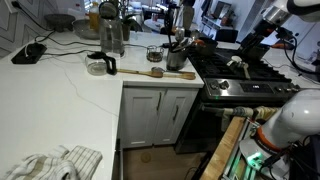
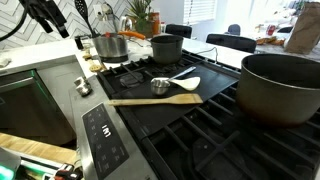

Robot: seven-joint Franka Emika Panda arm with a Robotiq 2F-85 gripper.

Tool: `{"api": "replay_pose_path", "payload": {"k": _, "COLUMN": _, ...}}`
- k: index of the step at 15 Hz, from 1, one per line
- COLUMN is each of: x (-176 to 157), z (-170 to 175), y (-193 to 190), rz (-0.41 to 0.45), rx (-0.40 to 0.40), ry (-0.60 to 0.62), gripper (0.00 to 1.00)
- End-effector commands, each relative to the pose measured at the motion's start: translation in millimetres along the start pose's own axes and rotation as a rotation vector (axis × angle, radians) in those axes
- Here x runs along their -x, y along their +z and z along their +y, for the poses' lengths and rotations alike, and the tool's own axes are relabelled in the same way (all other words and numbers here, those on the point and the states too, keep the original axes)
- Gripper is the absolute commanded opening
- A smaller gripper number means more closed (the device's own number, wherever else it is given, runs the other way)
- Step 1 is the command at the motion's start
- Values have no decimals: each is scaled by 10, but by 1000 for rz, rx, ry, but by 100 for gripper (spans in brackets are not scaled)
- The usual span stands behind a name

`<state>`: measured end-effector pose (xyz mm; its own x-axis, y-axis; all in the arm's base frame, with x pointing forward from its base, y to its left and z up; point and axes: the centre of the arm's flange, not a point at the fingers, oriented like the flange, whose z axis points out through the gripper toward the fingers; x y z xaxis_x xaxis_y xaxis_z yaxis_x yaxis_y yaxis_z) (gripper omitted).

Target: Move the pot on the left to the right

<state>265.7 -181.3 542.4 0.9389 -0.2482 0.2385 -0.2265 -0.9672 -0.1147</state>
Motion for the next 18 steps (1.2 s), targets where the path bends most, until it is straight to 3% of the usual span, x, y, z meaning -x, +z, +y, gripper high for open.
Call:
{"api": "replay_pose_path", "payload": {"k": 1, "x": 0, "z": 0, "y": 0, "rz": 0, "rx": 0, "ry": 0, "gripper": 100}}
{"api": "replay_pose_path", "payload": {"k": 11, "x": 0, "z": 0, "y": 0, "rz": 0, "rx": 0, "ry": 0, "gripper": 100}}
{"api": "replay_pose_path", "payload": {"k": 18, "x": -574, "z": 77, "y": -22, "rz": 62, "rx": -4, "ry": 41, "gripper": 100}}
